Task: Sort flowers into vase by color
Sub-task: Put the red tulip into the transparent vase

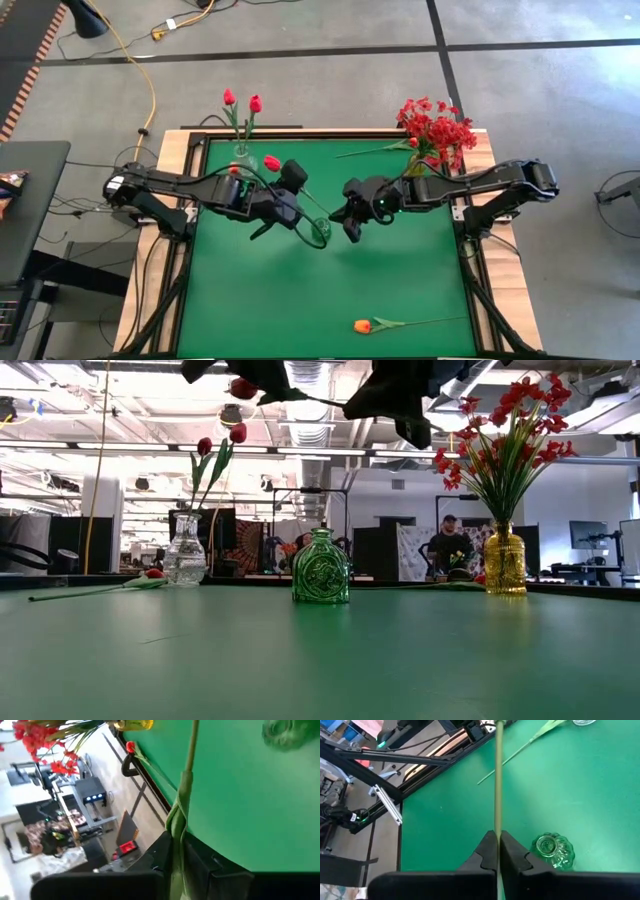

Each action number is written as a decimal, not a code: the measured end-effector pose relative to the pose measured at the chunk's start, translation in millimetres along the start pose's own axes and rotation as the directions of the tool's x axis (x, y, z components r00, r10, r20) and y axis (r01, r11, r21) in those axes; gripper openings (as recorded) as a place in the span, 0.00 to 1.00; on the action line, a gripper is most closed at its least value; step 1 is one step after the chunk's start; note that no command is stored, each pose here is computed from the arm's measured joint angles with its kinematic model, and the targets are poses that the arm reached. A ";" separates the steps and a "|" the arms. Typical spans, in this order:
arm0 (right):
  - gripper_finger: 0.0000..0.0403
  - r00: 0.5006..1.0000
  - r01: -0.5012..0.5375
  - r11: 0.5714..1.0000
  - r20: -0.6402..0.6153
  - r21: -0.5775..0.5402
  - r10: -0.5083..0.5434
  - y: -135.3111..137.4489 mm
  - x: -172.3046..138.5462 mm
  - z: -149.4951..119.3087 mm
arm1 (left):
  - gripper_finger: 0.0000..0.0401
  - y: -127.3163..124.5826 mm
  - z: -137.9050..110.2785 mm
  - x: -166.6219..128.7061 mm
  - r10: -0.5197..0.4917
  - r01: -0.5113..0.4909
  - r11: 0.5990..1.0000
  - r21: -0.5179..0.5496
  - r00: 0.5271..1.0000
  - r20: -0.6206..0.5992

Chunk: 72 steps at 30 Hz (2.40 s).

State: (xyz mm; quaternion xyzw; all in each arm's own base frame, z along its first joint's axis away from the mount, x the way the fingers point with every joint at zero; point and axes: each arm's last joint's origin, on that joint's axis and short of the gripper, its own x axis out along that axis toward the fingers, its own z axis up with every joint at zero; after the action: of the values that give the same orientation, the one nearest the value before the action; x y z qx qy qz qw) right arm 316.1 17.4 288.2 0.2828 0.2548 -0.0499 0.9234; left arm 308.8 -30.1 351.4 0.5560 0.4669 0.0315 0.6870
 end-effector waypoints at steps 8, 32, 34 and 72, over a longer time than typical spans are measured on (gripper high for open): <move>0.07 1.000 0.025 1.000 0.018 0.005 -0.025 -8.3 -0.3 5.7 | 0.25 1.4 -13.7 -18.4 -0.048 0.064 0.971 -0.230 0.996 0.077; 0.07 0.798 -0.059 0.974 0.576 -0.221 0.179 -9.0 -21.7 72.6 | 0.42 0.8 -81.9 -48.9 0.444 0.649 0.242 -0.721 0.587 0.677; 0.07 0.774 -0.130 0.966 0.586 -0.226 0.241 -3.4 -24.1 73.8 | 0.41 0.6 -86.5 -46.7 0.531 0.674 0.217 -0.706 0.525 0.665; 0.07 0.789 -0.181 0.941 0.530 -0.286 0.313 23.3 -20.7 55.9 | 0.41 9.8 -71.2 22.1 0.675 0.843 0.208 -0.495 0.243 0.697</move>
State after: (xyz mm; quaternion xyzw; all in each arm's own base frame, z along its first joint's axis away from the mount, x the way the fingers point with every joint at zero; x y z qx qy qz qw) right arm 328.4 5.2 349.7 0.1823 -0.0670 0.0186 0.9808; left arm 277.6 38.4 349.6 -0.1812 -0.1641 -0.0925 0.9652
